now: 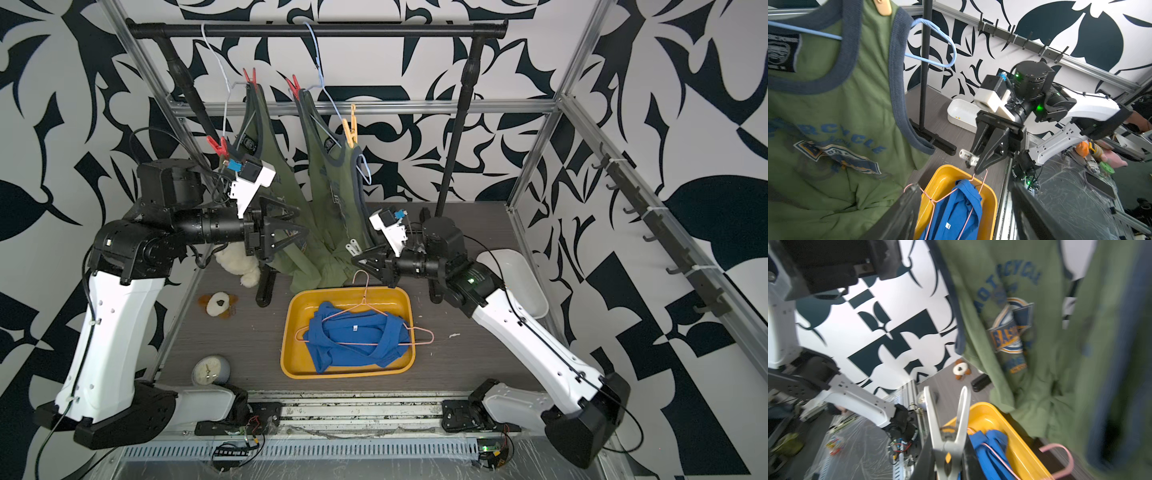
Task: Remove the clothespins securing tank tops to the hanger
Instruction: Place the clothespin in the storage box.
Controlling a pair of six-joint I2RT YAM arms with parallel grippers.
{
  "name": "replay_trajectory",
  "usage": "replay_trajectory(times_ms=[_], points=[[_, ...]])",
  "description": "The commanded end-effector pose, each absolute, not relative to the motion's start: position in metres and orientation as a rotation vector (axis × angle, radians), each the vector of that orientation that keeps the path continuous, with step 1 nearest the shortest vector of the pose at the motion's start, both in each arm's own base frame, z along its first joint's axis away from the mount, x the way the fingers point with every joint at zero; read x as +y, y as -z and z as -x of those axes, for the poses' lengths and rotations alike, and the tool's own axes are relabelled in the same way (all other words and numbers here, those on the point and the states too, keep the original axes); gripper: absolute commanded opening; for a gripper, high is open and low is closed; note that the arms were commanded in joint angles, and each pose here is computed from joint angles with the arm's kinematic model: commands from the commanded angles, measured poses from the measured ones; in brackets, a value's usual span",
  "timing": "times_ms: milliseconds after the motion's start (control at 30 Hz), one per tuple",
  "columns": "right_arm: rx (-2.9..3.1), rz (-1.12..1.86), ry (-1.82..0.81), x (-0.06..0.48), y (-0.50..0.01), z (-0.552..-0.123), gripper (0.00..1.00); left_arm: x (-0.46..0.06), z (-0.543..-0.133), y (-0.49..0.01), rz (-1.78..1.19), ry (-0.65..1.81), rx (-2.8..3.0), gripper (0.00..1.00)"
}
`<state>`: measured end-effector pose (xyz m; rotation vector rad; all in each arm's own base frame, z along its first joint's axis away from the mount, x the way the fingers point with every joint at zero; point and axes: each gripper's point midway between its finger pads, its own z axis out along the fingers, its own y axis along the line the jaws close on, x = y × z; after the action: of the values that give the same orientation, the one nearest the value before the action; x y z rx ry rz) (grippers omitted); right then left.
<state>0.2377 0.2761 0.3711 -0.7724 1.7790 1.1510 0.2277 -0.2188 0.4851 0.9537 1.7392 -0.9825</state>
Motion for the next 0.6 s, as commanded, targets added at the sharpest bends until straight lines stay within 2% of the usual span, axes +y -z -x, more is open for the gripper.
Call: replay_trajectory(times_ms=[0, 167, 467, 567], points=[[1.893, 0.586, -0.964, 0.23, -0.35, -0.264, 0.0, -0.212, -0.241, -0.496, -0.852, 0.912, 1.744, 0.73], [2.022, 0.338, -0.85, 0.169, -0.307, -0.294, 0.0, -0.21, -0.258, -0.475, -0.799, 0.872, 1.811, 0.74], [2.183, 0.038, -0.49, 0.079, -0.25, -0.325, 0.0, -0.227, -0.246, -0.446, -0.901, 1.041, 1.817, 0.73], [2.216, -0.151, -0.38, 0.04, -0.234, -0.342, 0.0, -0.229, -0.25, -0.439, -0.897, 1.044, 1.826, 0.73]])
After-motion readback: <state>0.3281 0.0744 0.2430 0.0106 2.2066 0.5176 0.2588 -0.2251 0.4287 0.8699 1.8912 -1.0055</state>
